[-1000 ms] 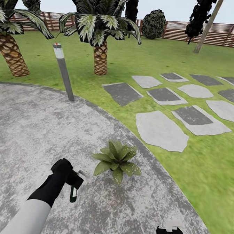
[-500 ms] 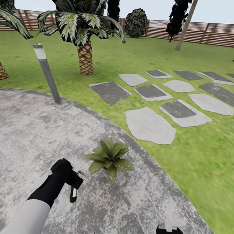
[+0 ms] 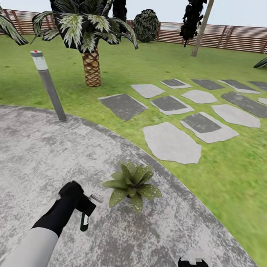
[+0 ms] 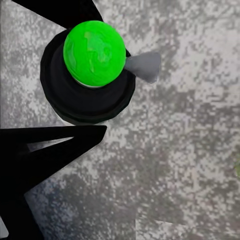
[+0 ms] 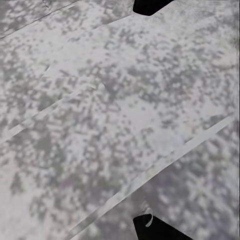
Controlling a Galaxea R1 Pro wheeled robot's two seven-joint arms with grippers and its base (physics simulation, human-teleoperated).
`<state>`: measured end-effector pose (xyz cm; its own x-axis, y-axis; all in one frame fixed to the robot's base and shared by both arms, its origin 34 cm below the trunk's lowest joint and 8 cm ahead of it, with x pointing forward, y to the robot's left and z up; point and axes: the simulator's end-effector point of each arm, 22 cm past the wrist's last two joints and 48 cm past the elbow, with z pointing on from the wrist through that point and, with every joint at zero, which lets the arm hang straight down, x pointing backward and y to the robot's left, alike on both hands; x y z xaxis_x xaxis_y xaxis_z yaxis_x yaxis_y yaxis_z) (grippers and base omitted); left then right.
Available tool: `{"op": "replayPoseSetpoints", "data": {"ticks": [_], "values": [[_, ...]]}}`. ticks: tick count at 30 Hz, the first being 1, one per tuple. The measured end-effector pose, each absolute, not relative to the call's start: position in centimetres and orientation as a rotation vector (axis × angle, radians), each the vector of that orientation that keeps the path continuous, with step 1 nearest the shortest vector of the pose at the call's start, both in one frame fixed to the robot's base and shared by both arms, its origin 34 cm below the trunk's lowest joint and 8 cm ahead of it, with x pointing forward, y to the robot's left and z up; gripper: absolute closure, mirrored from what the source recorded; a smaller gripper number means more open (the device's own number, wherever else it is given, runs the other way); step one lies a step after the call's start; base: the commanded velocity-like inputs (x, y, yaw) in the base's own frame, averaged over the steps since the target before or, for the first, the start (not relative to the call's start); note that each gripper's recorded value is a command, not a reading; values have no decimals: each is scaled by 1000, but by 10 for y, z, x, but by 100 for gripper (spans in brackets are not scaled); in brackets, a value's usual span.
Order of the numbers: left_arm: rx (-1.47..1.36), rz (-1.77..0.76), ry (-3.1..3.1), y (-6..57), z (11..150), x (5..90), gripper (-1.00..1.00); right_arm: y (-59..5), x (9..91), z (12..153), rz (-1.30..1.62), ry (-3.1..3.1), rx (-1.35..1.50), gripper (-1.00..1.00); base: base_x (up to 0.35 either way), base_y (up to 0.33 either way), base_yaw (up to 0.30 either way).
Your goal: Pick up the pesticide atomizer in the garden and spray insectifuge to fully cover both potted plants in the garden.
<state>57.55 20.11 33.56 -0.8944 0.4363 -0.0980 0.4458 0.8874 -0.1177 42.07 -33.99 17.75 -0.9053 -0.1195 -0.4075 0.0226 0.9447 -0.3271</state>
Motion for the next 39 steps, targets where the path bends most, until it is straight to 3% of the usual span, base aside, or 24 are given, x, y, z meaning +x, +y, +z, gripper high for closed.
{"op": "replayPoseSetpoints", "data": {"ticks": [10,24,31,39], "values": [[703,-215,2986,199,335,575,100,-340,421,178,-456,2666,-70,-100,0,297,-266],[710,-221,2994,199,332,571,100,-341,421,178,-457,2666,-70,-100,-5,19,-268],[705,-225,2995,198,332,571,100,-340,421,177,-455,2667,-70,-100,-132,244,-267],[706,-299,2986,191,341,577,100,-341,421,178,-458,2666,-74,-100,-3,286,-66]]}}
